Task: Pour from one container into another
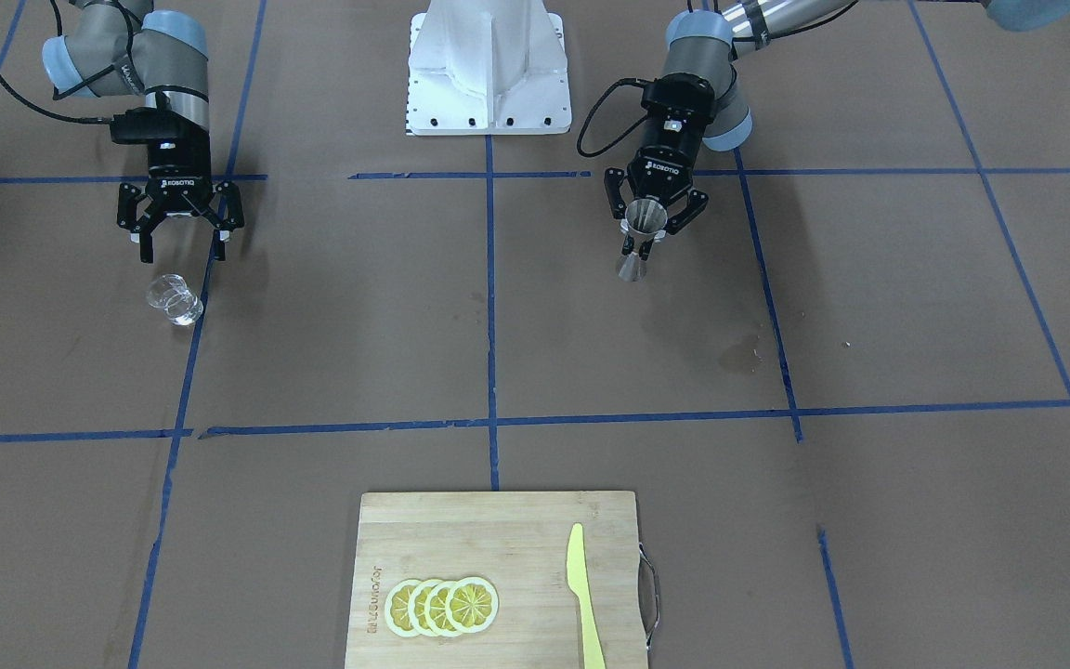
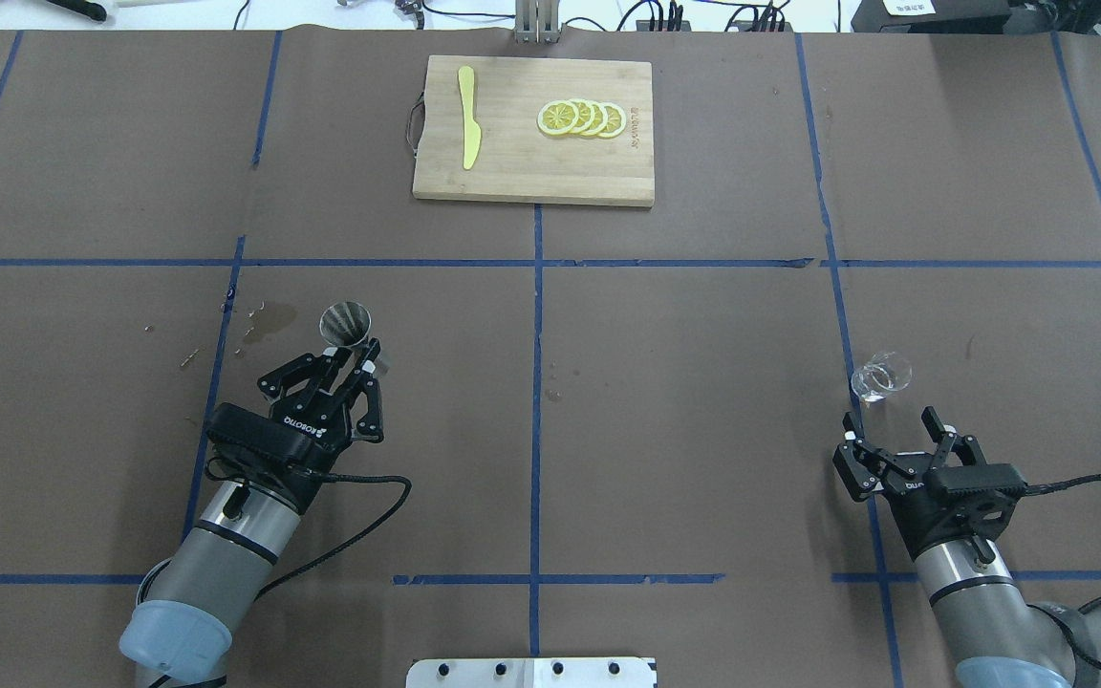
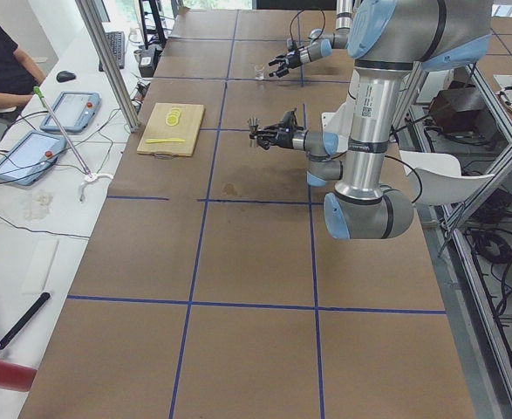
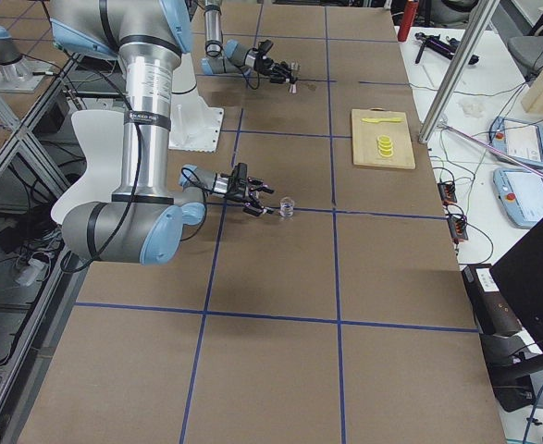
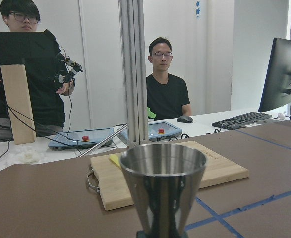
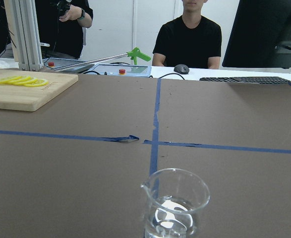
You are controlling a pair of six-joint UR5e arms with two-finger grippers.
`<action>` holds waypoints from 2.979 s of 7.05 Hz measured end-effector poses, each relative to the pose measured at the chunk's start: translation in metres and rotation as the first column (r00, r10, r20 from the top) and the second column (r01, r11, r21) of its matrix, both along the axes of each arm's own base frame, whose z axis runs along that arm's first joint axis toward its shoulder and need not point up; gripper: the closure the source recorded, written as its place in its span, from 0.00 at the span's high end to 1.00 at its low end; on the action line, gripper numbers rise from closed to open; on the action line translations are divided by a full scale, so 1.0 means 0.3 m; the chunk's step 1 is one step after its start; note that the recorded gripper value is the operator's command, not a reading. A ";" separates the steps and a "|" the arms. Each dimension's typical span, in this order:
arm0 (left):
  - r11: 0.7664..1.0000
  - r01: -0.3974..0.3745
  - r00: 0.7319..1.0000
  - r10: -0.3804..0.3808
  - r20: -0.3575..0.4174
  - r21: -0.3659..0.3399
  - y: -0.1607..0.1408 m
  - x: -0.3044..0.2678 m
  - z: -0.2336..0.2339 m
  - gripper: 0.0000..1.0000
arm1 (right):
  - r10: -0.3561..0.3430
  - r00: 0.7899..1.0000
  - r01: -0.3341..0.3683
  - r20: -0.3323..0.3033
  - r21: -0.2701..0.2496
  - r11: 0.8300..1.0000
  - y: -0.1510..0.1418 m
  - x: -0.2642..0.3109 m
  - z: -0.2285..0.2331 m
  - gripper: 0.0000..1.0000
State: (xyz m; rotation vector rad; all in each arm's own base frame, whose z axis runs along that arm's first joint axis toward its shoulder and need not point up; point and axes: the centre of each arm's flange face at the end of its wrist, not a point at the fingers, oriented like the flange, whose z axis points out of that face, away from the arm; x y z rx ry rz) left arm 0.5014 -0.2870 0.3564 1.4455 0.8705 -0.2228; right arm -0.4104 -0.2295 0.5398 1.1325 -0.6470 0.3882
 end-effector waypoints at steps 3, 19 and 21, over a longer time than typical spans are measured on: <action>1.000 0.000 1.000 0.000 0.005 -0.001 -0.001 0.002 0.008 0.00 | 0.007 1.000 -0.007 -0.002 -0.006 1.000 -0.021 -0.035 0.007 0.99; 1.000 -0.002 1.000 0.002 0.001 0.000 0.001 0.002 0.003 0.00 | 0.060 0.998 -0.061 -0.008 -0.058 0.996 -0.182 -0.081 0.042 0.64; 1.000 -0.002 1.000 0.002 -0.001 0.001 0.001 0.000 0.000 0.00 | 0.063 0.998 -0.063 -0.007 -0.058 0.996 -0.184 -0.079 0.041 0.39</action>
